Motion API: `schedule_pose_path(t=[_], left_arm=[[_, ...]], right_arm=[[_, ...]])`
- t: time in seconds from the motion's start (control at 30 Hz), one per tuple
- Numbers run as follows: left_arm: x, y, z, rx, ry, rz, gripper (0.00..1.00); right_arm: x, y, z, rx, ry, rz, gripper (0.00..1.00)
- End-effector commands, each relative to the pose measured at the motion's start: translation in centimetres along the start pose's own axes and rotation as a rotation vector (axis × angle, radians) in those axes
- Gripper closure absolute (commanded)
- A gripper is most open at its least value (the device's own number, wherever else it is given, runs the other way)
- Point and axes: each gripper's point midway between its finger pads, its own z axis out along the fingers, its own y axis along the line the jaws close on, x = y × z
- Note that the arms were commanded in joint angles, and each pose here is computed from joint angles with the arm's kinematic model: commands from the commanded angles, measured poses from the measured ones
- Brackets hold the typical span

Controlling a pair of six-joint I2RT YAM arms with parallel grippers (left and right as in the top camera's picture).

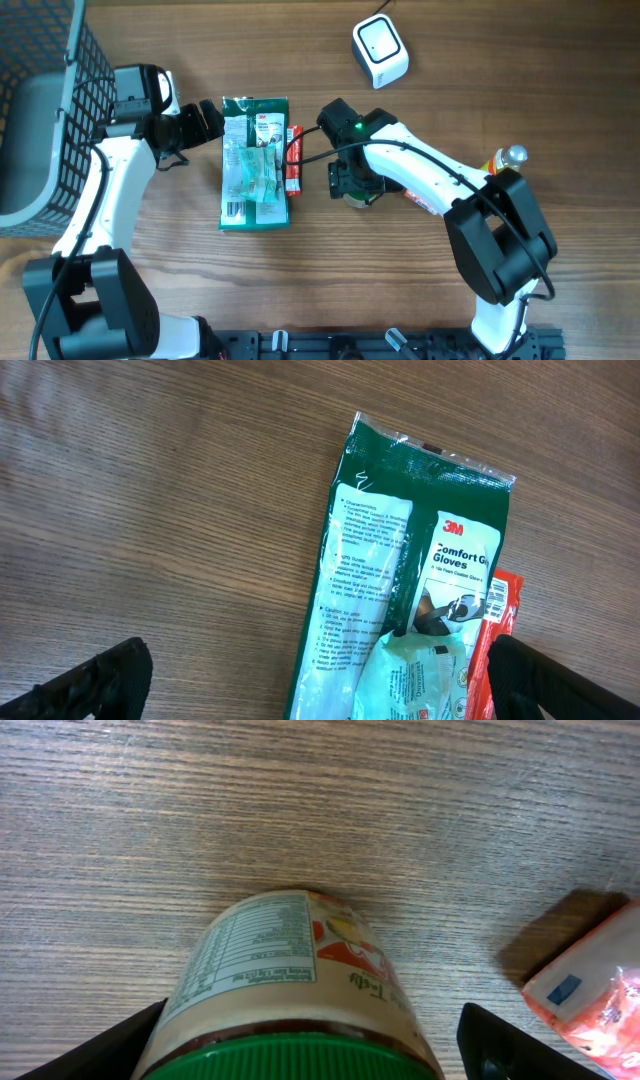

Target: Scan the item barcode

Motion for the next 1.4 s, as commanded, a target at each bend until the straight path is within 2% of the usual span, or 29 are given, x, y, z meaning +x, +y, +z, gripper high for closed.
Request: schedule_pose_path(t=[0.0,0.1,0.27,0.47,1.0,1.03,1.07,1.23,1.37], left_arm=[[-0.9,0.1,-0.7,-0.003,-0.031,0.006,0.00],[-0.9,0.1,-0.7,-0.003,-0.030,0.006,0.00],[-0.9,0.1,-0.7,-0.003,-0.030,0.006,0.00],[-0.9,0.1,-0.7,-0.003,-0.030,0.006,0.00],[-0.9,0.1,-0.7,-0.003,-0.030,0.006,0.00],[-0.9,0.1,-0.7,-0.003,-0.031,0.006,0.00],[-0.9,0.1,-0.7,-0.003,-0.030,0.006,0.00],[-0.9,0.1,-0.7,-0.003,-0.031,0.006,0.00],[-0.9,0.1,-0.7,-0.003,-0.031,0.006,0.00]], right_arm=[[0.1,-1.1,0.5,0.066,-0.002,0.039,0.11],[0.0,-1.0,0.5,0.060,-0.003,0.035,0.09],[0.1,-1.0,0.5,0.060,-0.001,0.034,0.18],[0.3,-0.1,0.5,0.011,0.019,-0.018,0.19],[0.4,-0.3,0.5,0.020,0.021,-0.015,0.36],[0.4,-0.3,0.5,0.020,0.021,-0.015,0.38],[0.4,-0.3,0.5,0.019,0.022,-0.015,0.46],[0.9,0.5,0.2,-0.041,0.062,-0.007,0.63],[2.0,1.9,-0.5,-0.154,0.146,0.013,0.68]])
